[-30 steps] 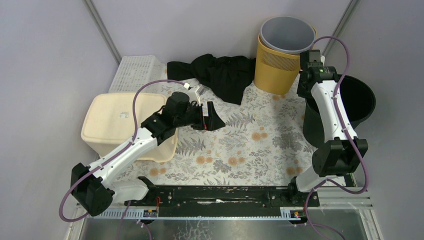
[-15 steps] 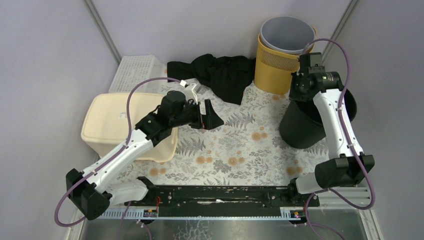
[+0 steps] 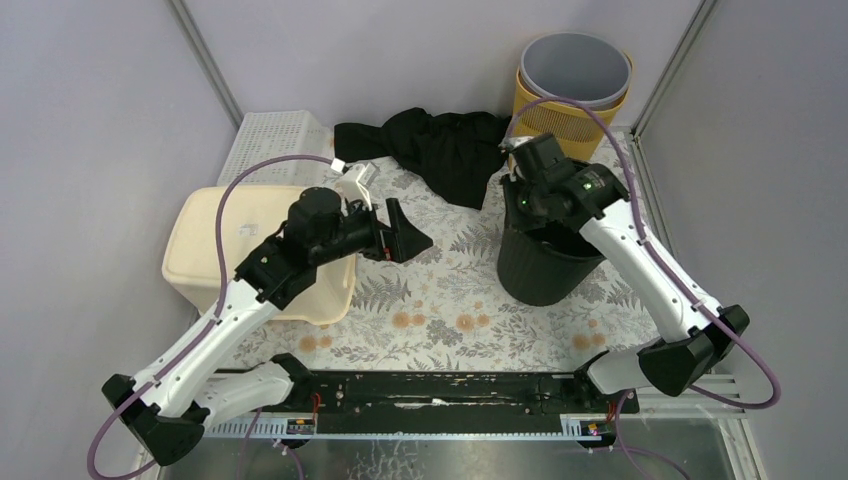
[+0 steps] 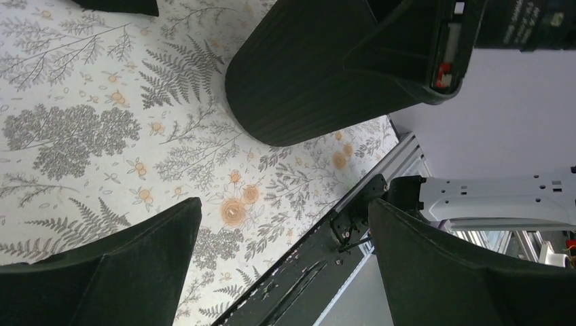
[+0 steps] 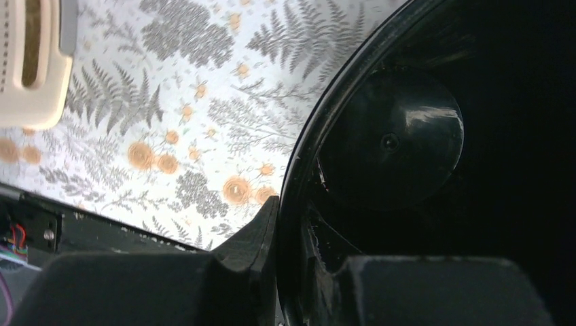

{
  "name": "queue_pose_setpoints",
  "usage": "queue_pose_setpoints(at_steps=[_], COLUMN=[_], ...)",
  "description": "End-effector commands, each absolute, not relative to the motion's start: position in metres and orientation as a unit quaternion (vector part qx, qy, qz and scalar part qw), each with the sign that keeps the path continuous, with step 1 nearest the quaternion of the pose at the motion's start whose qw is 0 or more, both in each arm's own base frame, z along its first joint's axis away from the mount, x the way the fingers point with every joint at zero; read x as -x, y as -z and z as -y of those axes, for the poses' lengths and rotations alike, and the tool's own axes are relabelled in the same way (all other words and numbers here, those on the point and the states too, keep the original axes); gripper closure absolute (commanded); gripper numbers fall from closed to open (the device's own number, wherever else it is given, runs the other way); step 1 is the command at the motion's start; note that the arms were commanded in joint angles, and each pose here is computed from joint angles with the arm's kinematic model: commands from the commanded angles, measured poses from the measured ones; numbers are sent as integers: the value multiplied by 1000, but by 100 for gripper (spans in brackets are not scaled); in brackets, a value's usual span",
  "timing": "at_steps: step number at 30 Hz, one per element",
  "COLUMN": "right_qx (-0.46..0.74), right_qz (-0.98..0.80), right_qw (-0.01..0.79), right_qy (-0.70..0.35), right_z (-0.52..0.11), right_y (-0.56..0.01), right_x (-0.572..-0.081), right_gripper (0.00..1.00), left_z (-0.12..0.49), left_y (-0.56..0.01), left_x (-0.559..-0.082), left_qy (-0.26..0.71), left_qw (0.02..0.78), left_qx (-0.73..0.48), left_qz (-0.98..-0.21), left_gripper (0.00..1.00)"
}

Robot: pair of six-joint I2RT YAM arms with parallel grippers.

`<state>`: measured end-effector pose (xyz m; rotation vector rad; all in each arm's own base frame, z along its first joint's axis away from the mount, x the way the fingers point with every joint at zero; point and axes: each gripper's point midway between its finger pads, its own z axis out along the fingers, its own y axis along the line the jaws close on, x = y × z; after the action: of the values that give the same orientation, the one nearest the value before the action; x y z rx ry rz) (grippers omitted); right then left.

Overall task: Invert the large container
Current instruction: Move the container to the center of the board.

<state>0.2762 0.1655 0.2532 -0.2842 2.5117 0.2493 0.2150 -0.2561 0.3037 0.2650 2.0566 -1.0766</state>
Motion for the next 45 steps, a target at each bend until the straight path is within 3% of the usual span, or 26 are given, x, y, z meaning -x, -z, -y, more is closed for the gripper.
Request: queue_pose_setpoints(at_steps=[1, 6, 12, 19, 45], right_qx=[121, 134, 127, 126, 168], right_qz=[-941, -945, -951, -956, -965], right_qw=[286, 272, 267, 256, 202], right_qy=[-133, -121, -93, -67, -18], right_z=[-205, -207, -193, -185, -194], right_y=[-250, -239, -238, -241, -228], right_x=[-259, -245, -238, -238, -251], right_gripper=[99, 91, 63, 43, 51], left_z=[246, 241, 243, 246, 245], left_y=[-294, -296, -293, -291, -286], left_x=[-211, -211, -213, -213, -208], left_qy=[406, 398, 396, 398, 402], left_qw=[392, 394, 388, 382, 378], left_qx=[-87, -79, -79, -81, -86], left_qz=[-821, -825, -828, -830, -829], left_gripper=[0, 0, 0, 0, 0])
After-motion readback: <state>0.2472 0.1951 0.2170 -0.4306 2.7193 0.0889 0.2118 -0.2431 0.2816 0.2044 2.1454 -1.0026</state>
